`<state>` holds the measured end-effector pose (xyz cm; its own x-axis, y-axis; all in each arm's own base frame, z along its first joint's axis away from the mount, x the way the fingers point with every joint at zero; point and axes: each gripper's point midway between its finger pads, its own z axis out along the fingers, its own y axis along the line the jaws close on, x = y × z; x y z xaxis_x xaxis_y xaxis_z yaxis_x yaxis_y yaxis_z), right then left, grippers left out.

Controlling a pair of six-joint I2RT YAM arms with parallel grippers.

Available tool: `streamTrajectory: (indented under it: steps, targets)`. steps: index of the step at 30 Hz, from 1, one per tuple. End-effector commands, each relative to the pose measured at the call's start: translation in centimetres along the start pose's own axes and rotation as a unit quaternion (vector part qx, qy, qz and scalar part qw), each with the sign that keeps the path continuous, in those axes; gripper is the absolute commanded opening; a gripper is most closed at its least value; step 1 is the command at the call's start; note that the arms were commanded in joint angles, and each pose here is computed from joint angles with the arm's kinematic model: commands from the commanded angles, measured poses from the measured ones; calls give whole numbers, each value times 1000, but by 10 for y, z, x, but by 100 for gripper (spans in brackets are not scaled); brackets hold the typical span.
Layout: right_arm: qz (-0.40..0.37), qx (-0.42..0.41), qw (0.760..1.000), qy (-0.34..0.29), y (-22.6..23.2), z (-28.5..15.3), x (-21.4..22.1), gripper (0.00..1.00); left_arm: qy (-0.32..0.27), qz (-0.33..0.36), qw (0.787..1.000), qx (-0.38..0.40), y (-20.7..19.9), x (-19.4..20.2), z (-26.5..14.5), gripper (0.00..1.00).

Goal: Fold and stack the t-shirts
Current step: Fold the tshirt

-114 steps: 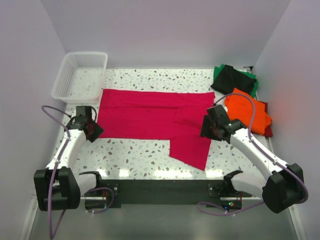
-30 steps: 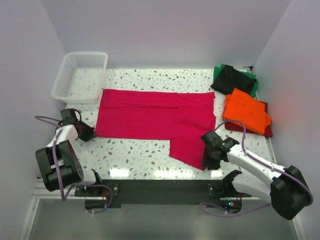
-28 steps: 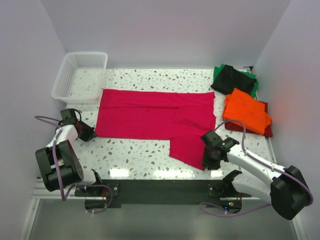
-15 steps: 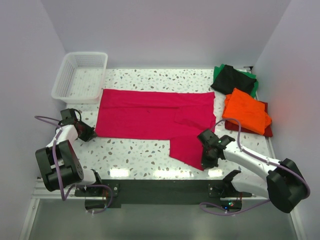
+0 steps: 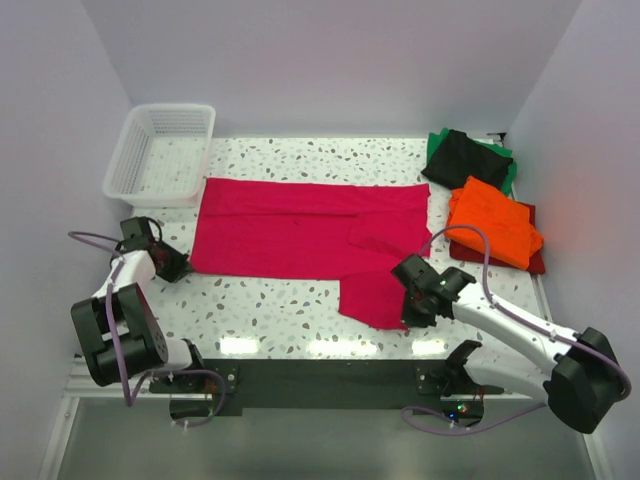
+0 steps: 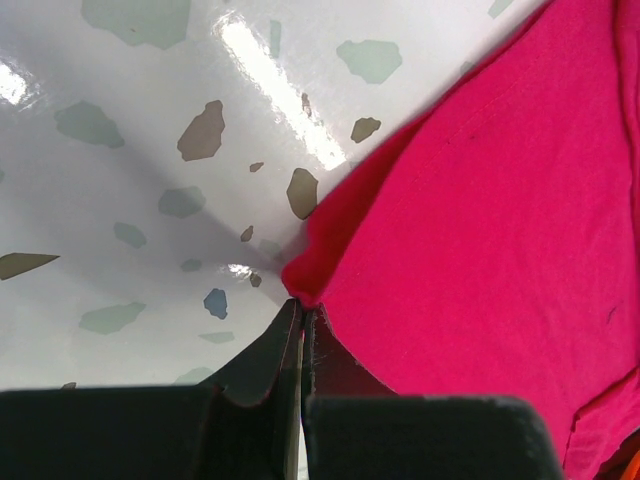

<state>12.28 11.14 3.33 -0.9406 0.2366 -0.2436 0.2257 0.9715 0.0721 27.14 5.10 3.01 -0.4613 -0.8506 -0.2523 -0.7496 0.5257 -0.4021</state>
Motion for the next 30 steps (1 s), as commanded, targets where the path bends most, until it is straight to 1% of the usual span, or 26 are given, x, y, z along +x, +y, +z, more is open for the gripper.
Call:
streamTrajectory:
  steps: [1,6,18,30]
  targets:
    - [32,20,998,-60,-5,-27,-25,0,-22,10,999,26,-11,-8,-15,0]
    - [42,31,996,-66,-12,-36,-26,0,-37,14,999,18,-7,-8,-23,0]
    - [76,18,993,-92,-31,-70,-24,0,-60,7,998,-11,9,-3,-41,0]
    - [72,5,992,-104,-33,-84,-27,0,-66,2,997,-28,20,5,-55,0]
